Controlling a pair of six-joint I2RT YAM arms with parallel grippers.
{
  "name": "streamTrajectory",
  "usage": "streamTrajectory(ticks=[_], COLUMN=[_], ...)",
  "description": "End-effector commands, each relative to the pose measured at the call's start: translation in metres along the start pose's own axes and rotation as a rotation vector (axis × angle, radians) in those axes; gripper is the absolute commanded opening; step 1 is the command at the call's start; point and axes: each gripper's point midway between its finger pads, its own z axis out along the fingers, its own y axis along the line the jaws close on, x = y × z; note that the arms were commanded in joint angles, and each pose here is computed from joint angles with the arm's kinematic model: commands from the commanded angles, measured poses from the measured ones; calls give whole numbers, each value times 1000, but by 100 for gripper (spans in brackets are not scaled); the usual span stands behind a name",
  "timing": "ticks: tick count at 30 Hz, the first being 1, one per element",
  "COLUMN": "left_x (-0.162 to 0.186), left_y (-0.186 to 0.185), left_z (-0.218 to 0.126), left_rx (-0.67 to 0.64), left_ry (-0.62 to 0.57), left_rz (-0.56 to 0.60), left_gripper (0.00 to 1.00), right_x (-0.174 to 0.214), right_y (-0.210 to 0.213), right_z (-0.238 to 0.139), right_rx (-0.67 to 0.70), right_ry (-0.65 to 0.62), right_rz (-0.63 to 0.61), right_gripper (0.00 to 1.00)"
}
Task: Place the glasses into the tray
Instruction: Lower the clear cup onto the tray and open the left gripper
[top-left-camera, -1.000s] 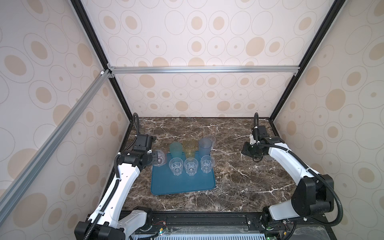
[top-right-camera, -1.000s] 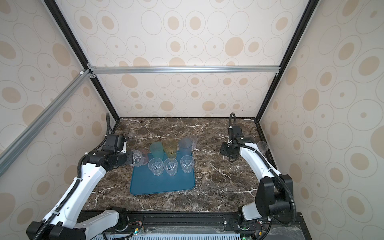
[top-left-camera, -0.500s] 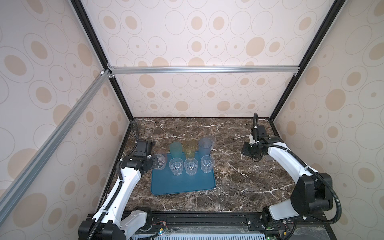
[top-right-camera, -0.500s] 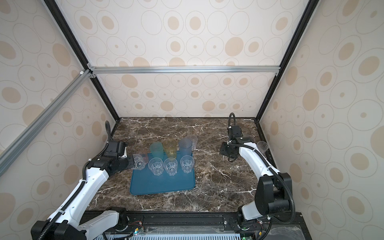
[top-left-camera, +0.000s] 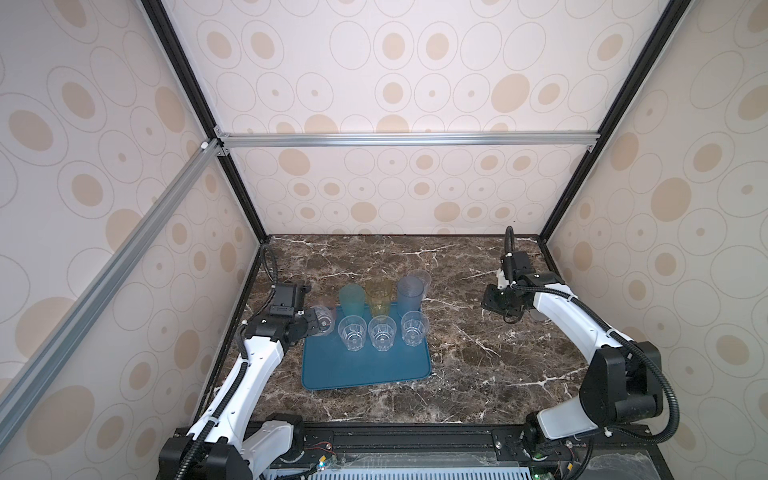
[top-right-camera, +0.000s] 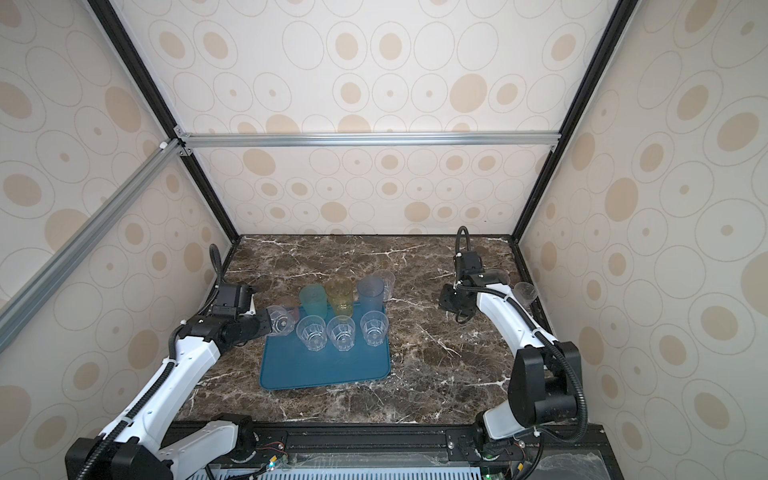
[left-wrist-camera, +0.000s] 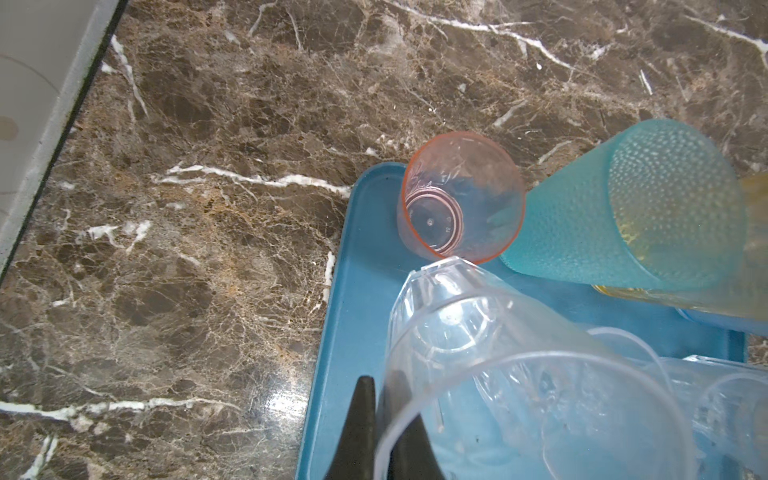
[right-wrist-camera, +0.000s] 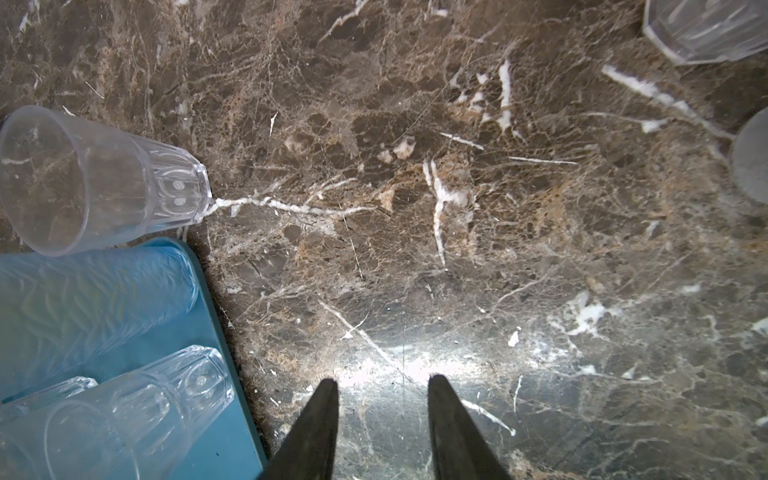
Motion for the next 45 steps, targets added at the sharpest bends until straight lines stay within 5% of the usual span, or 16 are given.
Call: streamTrajectory(ticks=[1, 14, 28, 45], left_x=[-1, -25, 29, 30], left_y=[5, -2, 9, 2], left_z=[-7, -44, 1, 32], left_rx=[-25, 1, -26, -29], left_ry=[8, -79, 47, 73], left_rz=[-21, -46, -37, -29], left_gripper=[0, 0, 0, 1], right_x=[-3, -4, -7, -2], right_y=[3, 5, 8, 1], right_z=[0, 1, -1, 0], right_rx=[-5, -12, -23, 1], right_ry=[-1, 2, -4, -3], right_rz=[-12, -10, -17, -22], right_gripper=[39, 39, 39, 39])
